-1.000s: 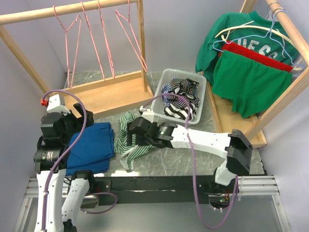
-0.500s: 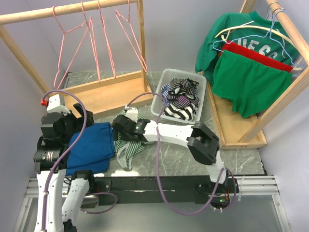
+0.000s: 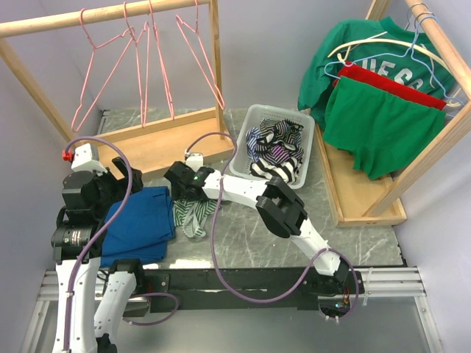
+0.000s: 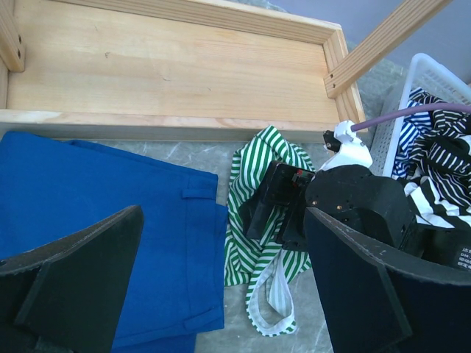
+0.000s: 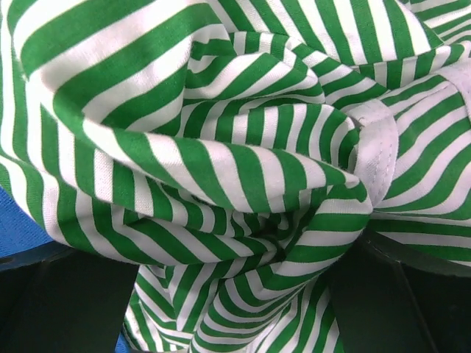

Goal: Remove the tank top from the hanger
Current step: Pick up the tank top from the center of the board.

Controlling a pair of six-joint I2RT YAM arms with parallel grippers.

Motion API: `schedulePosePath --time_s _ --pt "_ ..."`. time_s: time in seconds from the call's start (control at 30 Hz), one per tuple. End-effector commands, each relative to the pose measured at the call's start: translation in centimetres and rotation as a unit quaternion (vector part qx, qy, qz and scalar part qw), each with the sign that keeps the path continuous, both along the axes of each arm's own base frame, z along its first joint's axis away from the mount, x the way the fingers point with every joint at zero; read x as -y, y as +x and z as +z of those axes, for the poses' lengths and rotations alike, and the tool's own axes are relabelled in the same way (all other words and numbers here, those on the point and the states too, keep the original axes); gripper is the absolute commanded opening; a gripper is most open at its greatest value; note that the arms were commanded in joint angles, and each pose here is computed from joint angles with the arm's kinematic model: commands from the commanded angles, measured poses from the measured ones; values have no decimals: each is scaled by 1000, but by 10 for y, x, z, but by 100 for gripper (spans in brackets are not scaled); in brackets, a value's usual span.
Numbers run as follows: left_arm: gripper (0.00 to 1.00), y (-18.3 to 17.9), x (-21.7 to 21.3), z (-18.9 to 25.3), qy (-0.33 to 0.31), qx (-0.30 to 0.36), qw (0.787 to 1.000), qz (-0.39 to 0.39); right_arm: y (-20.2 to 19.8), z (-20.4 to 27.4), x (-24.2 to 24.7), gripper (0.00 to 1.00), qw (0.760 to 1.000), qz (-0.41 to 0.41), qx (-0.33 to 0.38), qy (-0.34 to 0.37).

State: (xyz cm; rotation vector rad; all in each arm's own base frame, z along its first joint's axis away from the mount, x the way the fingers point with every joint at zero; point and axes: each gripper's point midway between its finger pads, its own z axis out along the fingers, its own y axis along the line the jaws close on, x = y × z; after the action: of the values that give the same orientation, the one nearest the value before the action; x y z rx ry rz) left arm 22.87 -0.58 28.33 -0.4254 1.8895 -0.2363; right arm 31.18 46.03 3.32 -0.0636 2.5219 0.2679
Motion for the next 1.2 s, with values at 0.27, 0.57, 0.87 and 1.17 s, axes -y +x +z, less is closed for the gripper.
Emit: schedulePosePath --time_s 0.27,0.57,0.87,1.17 --pt "96 -1 -2 9 10 20 1000 -1 -28 -64 56 76 994 16 -45 -102" --pt "96 0 -2 10 14 19 1000 -2 -49 -32 67 21 997 41 -38 -52" --pt "96 1 -1 8 14 16 1000 -6 -62 77 92 0 998 43 44 33" --pt "96 2 -1 8 15 18 1000 -9 -33 235 152 0 979 -12 173 106"
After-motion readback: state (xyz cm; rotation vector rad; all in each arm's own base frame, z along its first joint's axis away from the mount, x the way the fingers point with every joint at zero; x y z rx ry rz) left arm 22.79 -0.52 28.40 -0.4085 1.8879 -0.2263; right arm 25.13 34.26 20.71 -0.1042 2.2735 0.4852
